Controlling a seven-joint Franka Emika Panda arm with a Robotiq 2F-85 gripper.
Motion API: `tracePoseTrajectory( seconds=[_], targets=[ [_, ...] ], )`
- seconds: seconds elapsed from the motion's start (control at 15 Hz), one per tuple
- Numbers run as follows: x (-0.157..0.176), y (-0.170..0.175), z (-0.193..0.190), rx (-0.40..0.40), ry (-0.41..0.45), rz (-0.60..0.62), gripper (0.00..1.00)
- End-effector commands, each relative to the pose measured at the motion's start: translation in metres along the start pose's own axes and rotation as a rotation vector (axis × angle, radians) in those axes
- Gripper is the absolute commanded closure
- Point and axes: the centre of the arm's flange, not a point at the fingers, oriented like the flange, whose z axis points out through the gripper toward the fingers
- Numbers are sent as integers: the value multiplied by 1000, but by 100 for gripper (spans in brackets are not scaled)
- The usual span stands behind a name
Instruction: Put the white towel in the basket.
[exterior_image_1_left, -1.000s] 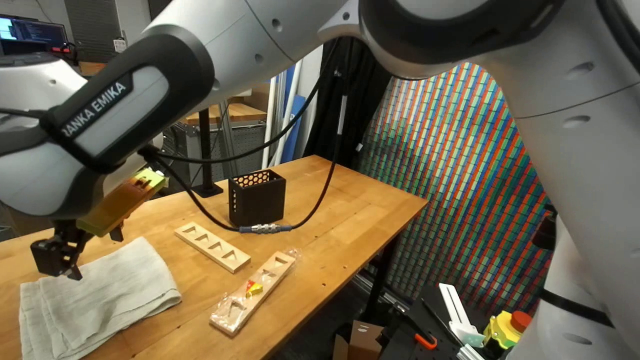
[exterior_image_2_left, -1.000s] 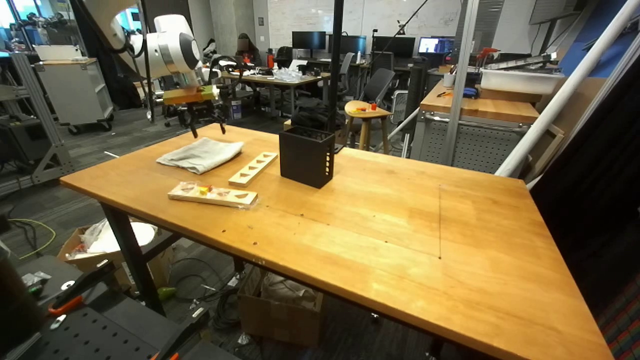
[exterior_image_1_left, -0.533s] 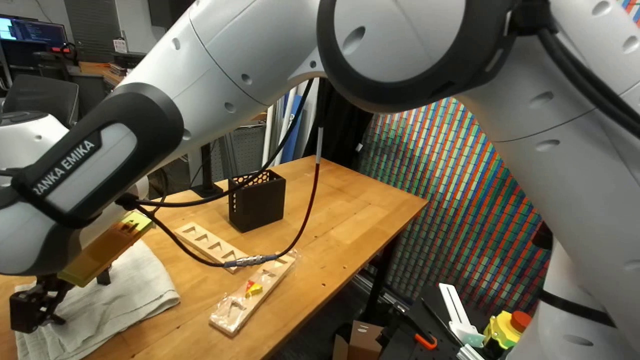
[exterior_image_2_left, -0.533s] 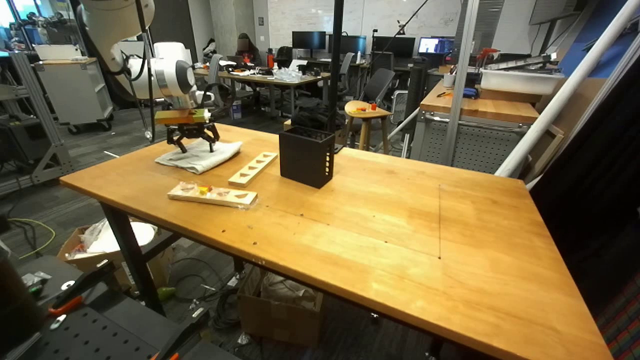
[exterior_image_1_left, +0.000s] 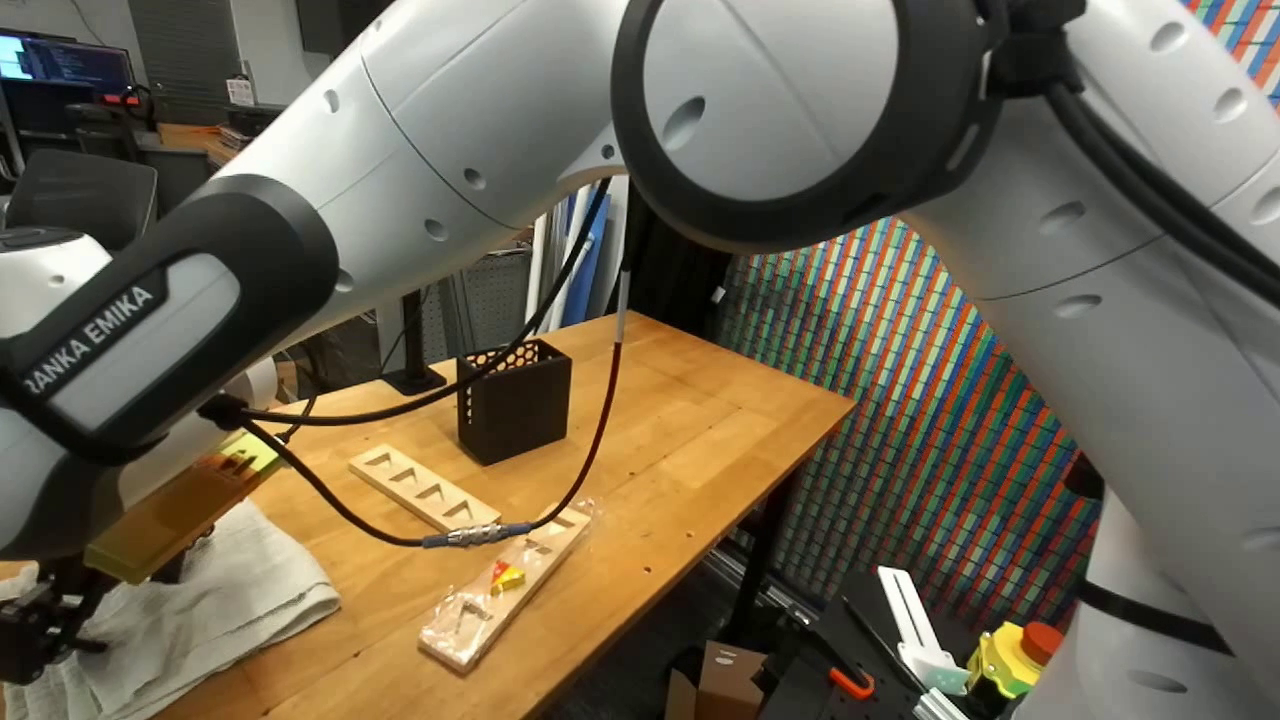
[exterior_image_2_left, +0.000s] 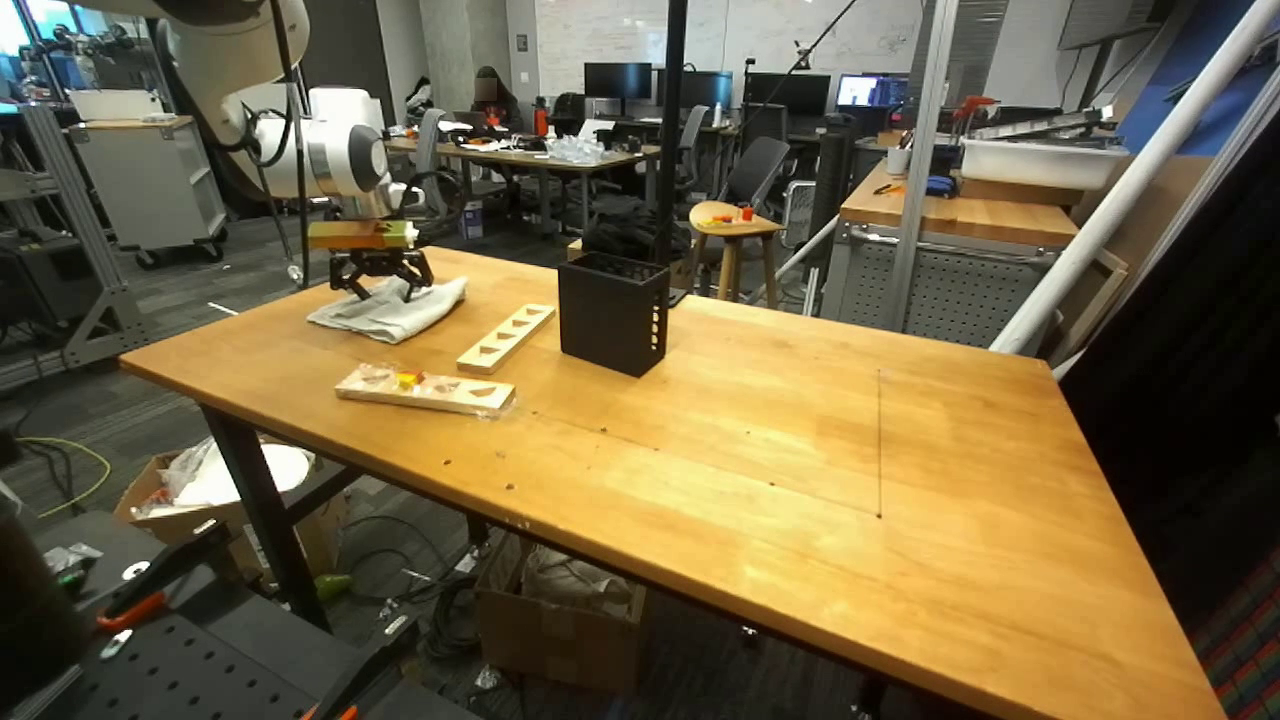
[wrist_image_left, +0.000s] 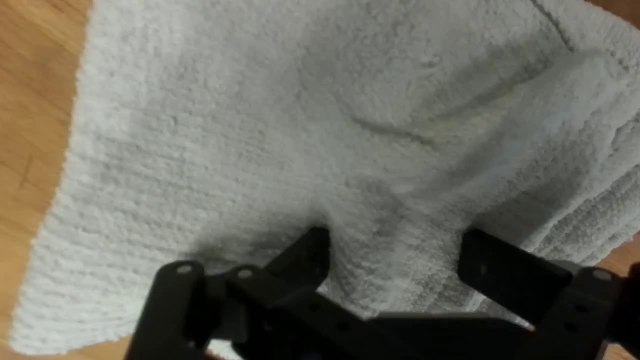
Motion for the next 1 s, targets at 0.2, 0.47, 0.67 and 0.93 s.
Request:
tracePoseTrajectory(
  seconds=[0.2,0.47,0.67,0.93],
  targets=[
    [9,-4,-9,34,24,1,80],
    [4,6,-36,11,13,-4,100],
    [-1,20,-65,-11,-11,-16,96],
    [-4,45,-122,-49,-49,-39,96]
  ],
)
